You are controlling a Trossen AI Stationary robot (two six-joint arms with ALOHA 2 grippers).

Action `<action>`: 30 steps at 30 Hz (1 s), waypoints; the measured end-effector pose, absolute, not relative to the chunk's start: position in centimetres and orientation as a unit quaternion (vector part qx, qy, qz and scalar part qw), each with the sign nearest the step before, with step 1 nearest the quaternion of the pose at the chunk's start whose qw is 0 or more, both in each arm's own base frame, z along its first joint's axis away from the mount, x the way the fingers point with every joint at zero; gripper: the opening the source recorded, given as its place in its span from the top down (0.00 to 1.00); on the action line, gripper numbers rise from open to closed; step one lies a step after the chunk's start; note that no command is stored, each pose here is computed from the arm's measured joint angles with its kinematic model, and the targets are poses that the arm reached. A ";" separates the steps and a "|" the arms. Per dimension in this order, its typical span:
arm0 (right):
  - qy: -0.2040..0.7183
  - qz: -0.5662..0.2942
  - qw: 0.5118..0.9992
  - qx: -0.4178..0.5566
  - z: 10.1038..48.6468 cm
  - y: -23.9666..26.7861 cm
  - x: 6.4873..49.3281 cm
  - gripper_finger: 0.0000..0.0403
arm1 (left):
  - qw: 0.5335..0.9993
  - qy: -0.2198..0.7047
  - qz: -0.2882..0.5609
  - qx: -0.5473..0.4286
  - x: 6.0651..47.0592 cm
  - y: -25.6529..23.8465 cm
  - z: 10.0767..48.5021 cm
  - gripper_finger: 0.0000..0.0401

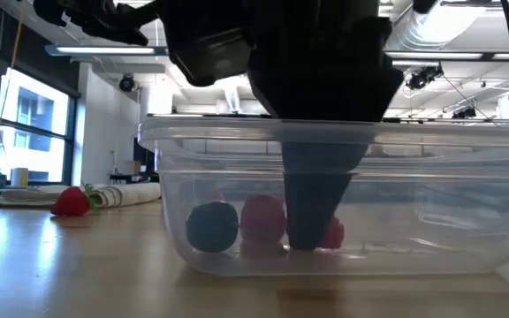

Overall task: Pick and placing Produce into tupperware
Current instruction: Put the red raspberry into the transparent bin, then put the red strawberry into the transparent bin

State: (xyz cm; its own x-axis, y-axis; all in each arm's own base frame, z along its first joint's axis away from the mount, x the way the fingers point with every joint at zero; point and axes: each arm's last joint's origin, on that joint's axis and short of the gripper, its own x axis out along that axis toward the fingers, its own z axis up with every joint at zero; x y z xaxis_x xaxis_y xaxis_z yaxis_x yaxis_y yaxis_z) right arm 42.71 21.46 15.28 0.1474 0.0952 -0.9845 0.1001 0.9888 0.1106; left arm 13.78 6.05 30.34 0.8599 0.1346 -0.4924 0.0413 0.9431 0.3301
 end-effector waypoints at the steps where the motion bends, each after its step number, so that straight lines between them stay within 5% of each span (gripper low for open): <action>1: 0.652 -0.002 0.755 0.075 15.3 21.5 42.7 0.77 | 0.950 0.264 0.025 0.167 13.8 6.0 30.3 1.00; 30: 0.648 0.000 0.758 0.071 15.9 21.3 42.6 0.67 | 0.950 0.264 0.025 0.167 13.8 6.1 30.3 1.00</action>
